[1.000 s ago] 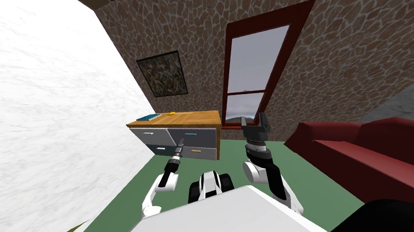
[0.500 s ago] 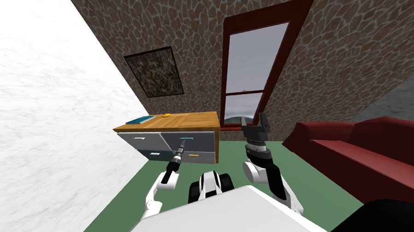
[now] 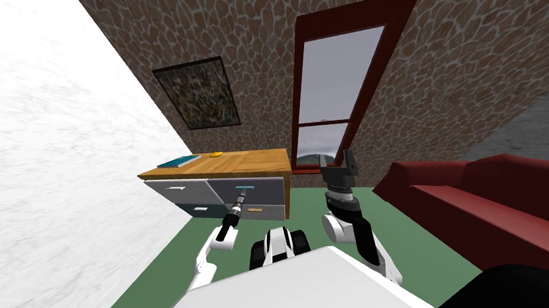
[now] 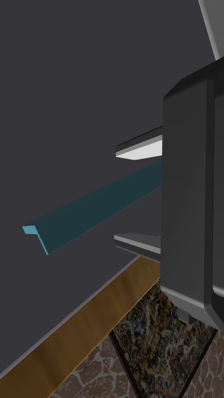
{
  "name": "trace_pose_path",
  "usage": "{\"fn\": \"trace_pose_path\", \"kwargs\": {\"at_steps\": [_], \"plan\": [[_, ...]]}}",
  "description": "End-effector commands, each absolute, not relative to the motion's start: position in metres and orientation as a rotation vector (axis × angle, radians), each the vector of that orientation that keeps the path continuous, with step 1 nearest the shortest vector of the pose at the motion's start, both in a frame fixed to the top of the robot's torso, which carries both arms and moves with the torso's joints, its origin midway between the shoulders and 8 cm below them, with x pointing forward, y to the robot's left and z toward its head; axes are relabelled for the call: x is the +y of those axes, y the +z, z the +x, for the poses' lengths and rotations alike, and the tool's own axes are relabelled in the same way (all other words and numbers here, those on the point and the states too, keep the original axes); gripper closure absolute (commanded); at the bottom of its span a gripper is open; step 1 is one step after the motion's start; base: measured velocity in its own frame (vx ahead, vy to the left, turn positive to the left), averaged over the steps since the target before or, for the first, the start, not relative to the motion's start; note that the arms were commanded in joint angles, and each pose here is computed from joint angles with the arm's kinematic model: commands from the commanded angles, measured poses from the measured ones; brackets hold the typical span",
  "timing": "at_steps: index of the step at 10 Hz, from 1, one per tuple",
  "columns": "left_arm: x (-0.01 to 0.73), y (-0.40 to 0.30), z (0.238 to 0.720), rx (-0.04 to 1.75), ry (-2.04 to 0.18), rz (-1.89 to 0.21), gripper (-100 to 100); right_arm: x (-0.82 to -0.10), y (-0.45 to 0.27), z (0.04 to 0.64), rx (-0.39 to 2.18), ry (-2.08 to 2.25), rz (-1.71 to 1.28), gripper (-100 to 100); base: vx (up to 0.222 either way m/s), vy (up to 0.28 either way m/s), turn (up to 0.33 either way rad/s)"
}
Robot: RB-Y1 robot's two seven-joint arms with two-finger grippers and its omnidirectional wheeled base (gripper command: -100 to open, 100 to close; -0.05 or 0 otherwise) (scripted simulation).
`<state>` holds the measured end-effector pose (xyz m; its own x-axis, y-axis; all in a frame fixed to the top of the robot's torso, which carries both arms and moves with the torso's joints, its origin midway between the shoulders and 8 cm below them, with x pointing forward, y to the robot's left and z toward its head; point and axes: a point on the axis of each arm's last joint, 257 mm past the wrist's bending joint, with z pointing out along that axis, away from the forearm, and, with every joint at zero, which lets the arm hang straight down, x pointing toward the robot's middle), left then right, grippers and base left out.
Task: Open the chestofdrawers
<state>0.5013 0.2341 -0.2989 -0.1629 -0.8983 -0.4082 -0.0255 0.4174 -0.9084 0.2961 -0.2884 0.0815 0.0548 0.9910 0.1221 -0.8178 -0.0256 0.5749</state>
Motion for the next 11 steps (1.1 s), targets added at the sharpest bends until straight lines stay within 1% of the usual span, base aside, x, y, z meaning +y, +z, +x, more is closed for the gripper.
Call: {"fn": "trace_pose_path", "kwargs": {"at_steps": [1, 3, 4, 5, 9, 11], "plan": [[0.233, -0.297, 0.498, 1.541, -0.966, -0.845, 100, -0.288, 0.082, 0.296, 0.373, 1.499, 0.585, 0, -0.205, 0.045, 0.032], [0.231, -0.295, 0.494, 1.546, -0.970, -0.841, 100, -0.288, 0.082, 0.296, 0.373, 1.499, 0.585, 0, -0.193, 0.039, 0.024], [0.231, -0.295, 0.495, 1.544, -0.968, -0.842, 100, -0.288, 0.082, 0.296, 0.373, 1.499, 0.585, 0, -0.098, 0.008, 0.007], [0.233, -0.293, 0.500, 1.550, -0.959, -0.850, -100, -0.288, 0.081, 0.296, 0.374, 1.499, 0.585, 0, 0.065, -0.025, -0.061], [0.237, -0.289, 0.510, 1.561, -0.940, -0.868, -100, -0.288, 0.081, 0.296, 0.374, 1.499, 0.585, 0, 0.162, -0.026, -0.045], [0.237, -0.289, 0.509, 1.559, -0.943, -0.865, -100, -0.288, 0.082, 0.296, 0.374, 1.499, 0.585, 0, 0.047, -0.005, -0.002]]}}
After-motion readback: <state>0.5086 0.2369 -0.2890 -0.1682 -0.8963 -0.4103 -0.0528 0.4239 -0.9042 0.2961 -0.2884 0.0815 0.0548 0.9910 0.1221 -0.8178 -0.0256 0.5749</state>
